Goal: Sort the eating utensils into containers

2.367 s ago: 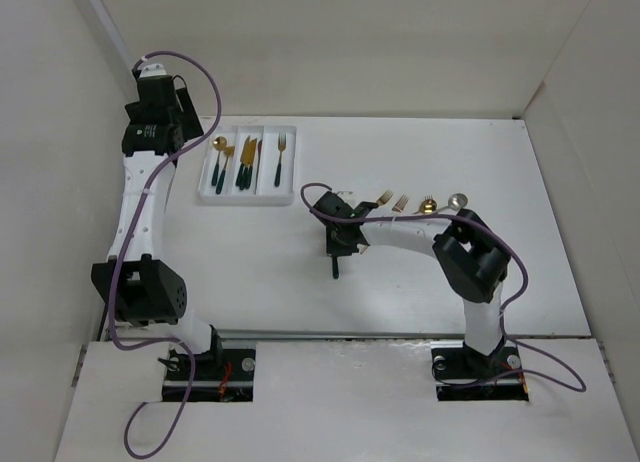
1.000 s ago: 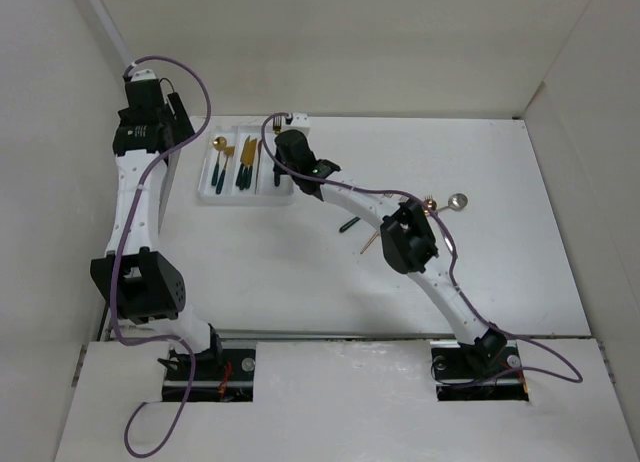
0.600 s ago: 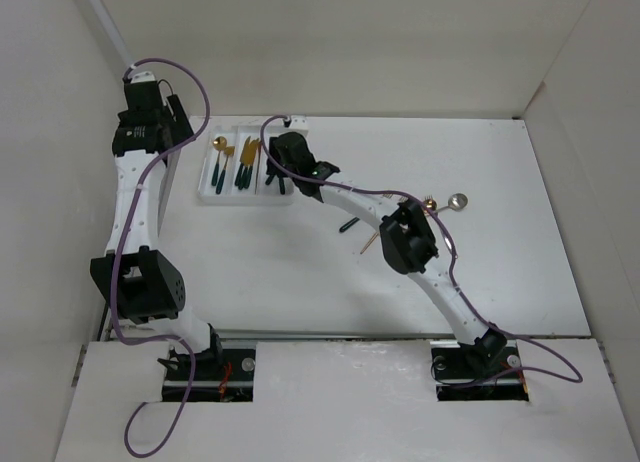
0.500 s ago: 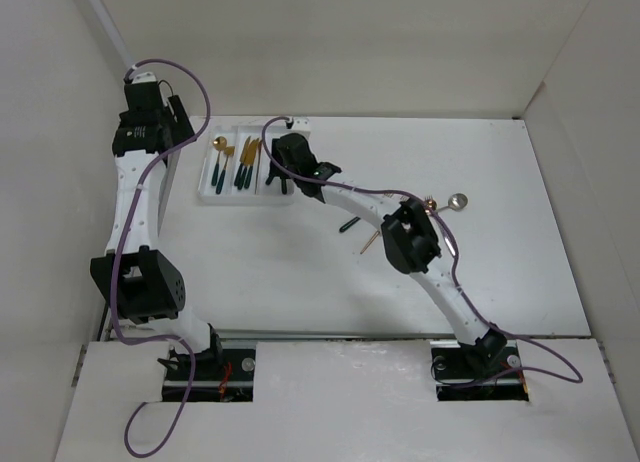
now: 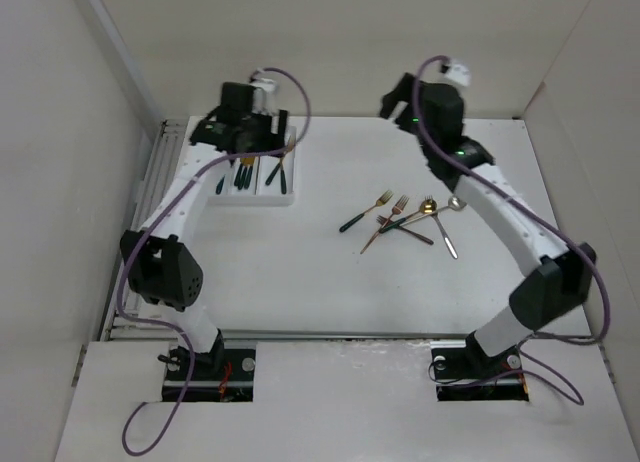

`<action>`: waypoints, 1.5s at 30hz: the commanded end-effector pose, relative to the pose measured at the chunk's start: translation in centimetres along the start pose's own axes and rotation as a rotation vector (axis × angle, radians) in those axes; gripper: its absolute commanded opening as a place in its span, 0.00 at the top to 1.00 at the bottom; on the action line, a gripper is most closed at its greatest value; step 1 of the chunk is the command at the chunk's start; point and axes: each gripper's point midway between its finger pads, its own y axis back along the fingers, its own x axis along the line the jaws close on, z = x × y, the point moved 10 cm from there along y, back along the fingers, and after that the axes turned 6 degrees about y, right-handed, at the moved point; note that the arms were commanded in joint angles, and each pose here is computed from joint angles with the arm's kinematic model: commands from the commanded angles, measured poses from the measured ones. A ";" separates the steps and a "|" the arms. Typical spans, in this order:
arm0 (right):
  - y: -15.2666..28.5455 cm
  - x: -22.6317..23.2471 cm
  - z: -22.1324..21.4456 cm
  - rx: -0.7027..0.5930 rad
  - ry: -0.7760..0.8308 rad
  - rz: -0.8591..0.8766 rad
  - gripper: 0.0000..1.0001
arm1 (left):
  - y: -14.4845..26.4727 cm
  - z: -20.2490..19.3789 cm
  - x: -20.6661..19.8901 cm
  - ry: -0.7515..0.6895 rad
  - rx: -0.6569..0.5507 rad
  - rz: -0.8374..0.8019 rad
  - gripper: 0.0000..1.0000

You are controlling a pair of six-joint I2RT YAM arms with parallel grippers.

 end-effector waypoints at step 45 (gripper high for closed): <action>10.6 -16.2 -2.0 0.110 -0.048 -0.295 0.12 | -13.2 -5.8 -16.5 -0.299 0.215 -0.144 1.00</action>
